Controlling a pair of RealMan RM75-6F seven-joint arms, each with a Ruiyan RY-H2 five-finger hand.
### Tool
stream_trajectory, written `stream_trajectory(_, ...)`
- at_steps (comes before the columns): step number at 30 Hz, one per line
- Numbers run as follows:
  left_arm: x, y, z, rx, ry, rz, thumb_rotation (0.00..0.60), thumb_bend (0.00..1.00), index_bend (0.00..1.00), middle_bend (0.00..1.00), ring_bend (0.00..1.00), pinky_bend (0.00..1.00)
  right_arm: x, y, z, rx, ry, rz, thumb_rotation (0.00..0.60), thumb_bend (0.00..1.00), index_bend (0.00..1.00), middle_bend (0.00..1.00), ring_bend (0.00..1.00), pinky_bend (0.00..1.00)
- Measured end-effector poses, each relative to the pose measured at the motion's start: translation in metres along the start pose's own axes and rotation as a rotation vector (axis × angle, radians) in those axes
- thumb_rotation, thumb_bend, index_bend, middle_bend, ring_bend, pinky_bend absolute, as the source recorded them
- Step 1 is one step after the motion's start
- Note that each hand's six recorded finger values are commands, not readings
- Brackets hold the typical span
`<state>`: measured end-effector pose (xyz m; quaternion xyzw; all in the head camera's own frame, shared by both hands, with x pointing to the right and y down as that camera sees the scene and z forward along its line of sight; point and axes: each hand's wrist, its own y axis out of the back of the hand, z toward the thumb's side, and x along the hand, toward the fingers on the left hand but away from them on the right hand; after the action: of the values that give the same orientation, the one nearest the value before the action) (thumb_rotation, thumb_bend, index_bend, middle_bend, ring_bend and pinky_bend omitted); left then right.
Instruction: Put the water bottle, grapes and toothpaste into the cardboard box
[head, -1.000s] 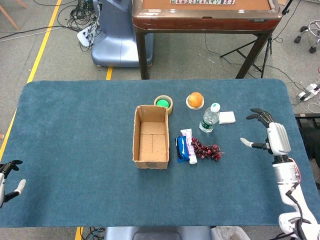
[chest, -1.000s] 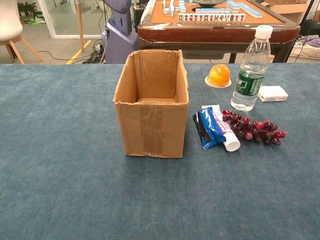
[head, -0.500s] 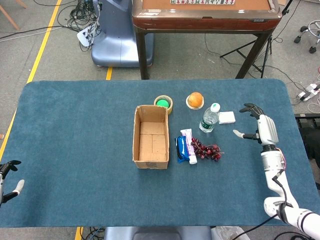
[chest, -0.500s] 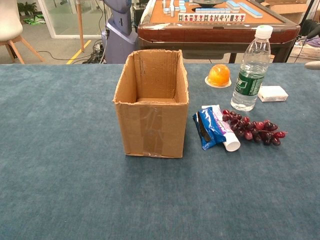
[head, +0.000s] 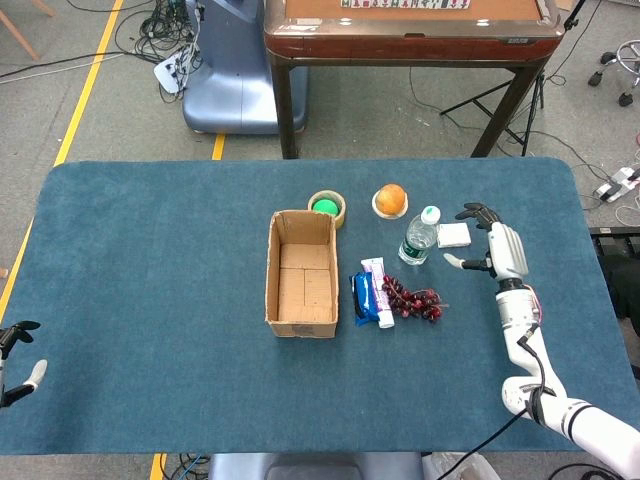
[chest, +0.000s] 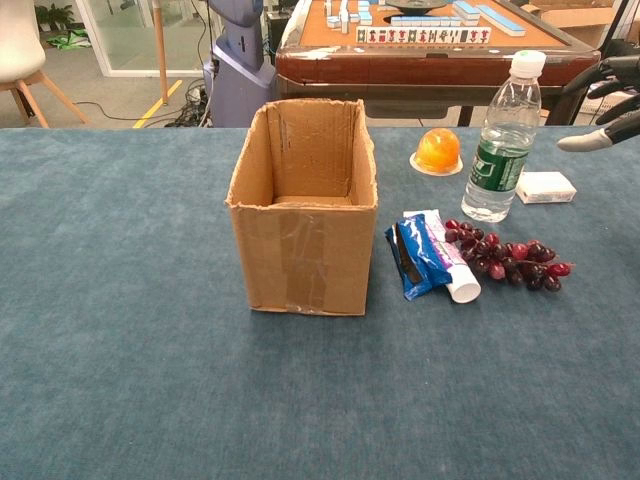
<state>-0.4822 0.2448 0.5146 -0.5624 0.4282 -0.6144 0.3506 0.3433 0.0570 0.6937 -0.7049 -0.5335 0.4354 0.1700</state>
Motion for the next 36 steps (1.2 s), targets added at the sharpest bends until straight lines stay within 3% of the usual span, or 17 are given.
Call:
stream_trajectory(13,-0.001,0.002,-0.001,-0.007,0.002,0.005,0.600,0.28,0.31,0.44,0.35,0.55,-0.010,-0.019,0.007,-0.008,0.033,0.017,0.600,0.00,0.32,0.17,0.14,0.24)
stream_trajectory(36,-0.002,-0.002,0.001,0.000,-0.005,-0.008,0.600,0.28,0.32,0.44,0.35,0.55,-0.023,-0.055,0.007,-0.011,0.048,0.083,0.600,0.00,0.32,0.17,0.14,0.24)
